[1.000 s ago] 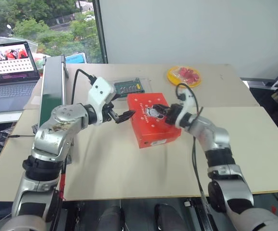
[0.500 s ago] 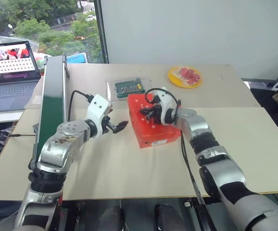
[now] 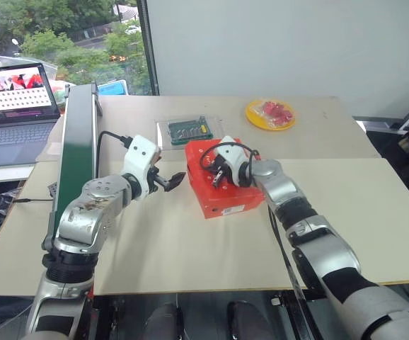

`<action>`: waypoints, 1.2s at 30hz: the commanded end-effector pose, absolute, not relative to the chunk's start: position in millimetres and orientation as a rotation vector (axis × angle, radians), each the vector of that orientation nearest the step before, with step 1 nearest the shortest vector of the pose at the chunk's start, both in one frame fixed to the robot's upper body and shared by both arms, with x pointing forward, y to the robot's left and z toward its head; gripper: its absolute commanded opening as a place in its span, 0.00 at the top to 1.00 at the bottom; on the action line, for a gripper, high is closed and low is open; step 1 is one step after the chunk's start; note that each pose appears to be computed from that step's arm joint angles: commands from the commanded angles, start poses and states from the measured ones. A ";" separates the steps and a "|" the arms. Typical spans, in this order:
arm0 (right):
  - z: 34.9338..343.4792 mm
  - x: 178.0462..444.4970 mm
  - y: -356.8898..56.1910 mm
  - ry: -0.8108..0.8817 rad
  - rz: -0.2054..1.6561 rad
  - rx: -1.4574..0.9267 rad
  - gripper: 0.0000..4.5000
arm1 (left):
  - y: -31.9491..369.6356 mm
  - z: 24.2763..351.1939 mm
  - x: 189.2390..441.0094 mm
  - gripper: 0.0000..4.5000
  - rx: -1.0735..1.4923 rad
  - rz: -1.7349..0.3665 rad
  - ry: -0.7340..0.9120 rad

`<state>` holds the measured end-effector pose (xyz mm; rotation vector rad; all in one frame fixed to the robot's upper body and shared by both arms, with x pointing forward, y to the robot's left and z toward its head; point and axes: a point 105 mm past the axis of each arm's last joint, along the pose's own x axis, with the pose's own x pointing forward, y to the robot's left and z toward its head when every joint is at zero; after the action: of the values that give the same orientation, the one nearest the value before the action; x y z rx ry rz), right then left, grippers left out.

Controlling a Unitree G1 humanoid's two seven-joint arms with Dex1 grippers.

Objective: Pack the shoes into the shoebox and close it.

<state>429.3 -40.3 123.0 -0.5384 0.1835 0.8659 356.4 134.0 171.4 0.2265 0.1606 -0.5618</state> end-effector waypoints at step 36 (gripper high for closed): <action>183.7 349.6 -166.7 0.144 0.897 -0.215 0.99 | 142.9 179.3 305.3 0.00 0.165 -0.798 0.021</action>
<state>354.7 -163.9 169.8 -0.1728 0.1924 0.9026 310.5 145.6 160.5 0.1503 0.1167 -0.7900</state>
